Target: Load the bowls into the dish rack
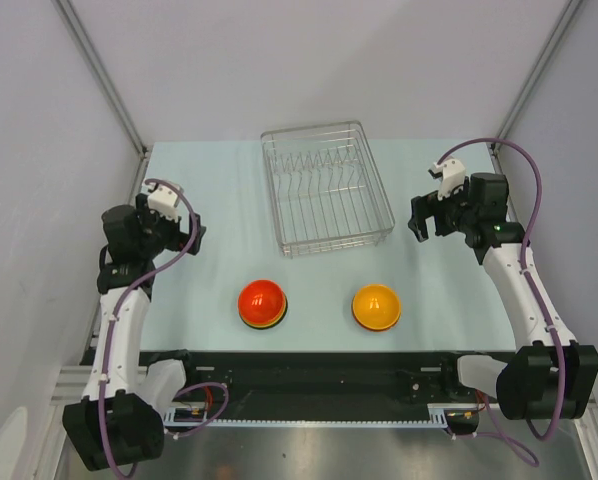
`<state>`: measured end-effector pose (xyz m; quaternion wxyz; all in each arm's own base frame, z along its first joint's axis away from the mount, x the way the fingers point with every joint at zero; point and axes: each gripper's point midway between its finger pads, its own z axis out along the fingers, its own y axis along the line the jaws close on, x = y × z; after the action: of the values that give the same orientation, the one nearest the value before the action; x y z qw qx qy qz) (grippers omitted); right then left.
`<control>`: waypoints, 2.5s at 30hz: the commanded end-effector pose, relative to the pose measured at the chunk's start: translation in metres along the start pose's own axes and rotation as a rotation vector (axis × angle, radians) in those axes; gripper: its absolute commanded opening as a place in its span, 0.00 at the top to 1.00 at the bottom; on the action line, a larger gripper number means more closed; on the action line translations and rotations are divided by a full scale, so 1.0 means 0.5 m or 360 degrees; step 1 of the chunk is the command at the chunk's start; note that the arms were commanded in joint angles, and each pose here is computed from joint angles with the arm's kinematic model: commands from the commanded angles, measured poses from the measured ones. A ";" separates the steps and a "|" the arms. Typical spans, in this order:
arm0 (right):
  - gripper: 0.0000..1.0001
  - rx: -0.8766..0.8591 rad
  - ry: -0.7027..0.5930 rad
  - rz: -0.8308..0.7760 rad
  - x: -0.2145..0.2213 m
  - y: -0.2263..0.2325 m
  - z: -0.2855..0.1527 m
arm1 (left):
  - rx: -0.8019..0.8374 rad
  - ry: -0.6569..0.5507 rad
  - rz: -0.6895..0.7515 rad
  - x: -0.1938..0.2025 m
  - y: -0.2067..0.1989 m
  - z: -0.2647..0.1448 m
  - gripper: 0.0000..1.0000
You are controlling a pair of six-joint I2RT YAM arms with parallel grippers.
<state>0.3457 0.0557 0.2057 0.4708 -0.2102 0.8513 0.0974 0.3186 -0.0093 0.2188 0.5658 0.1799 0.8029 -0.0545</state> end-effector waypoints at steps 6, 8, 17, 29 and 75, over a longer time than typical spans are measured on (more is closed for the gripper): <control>0.00 -0.0062 -0.0027 0.0019 -0.017 0.004 0.022 | 0.0104 -0.0052 0.0072 -0.033 -0.006 0.015 0.00; 0.00 -0.0111 0.0052 0.0060 -0.017 0.013 0.052 | 0.0199 -0.0046 0.0087 -0.046 -0.014 0.032 0.00; 0.00 -0.0147 0.0138 0.0204 -0.040 0.006 0.159 | 0.0224 -0.0018 0.0187 -0.137 -0.001 0.190 0.00; 0.00 -0.0154 0.0317 0.0188 0.001 -0.002 0.281 | 0.0289 0.0160 0.0143 -0.221 0.007 0.564 0.00; 0.00 0.0397 0.0407 -0.0186 0.049 -0.106 0.319 | -0.0105 0.0547 0.0529 0.009 0.008 0.657 0.00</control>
<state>0.4526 0.0832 0.0910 0.3584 -0.2205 0.9071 0.0102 0.6443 -0.1215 0.1195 0.4881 0.2694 0.8267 0.0760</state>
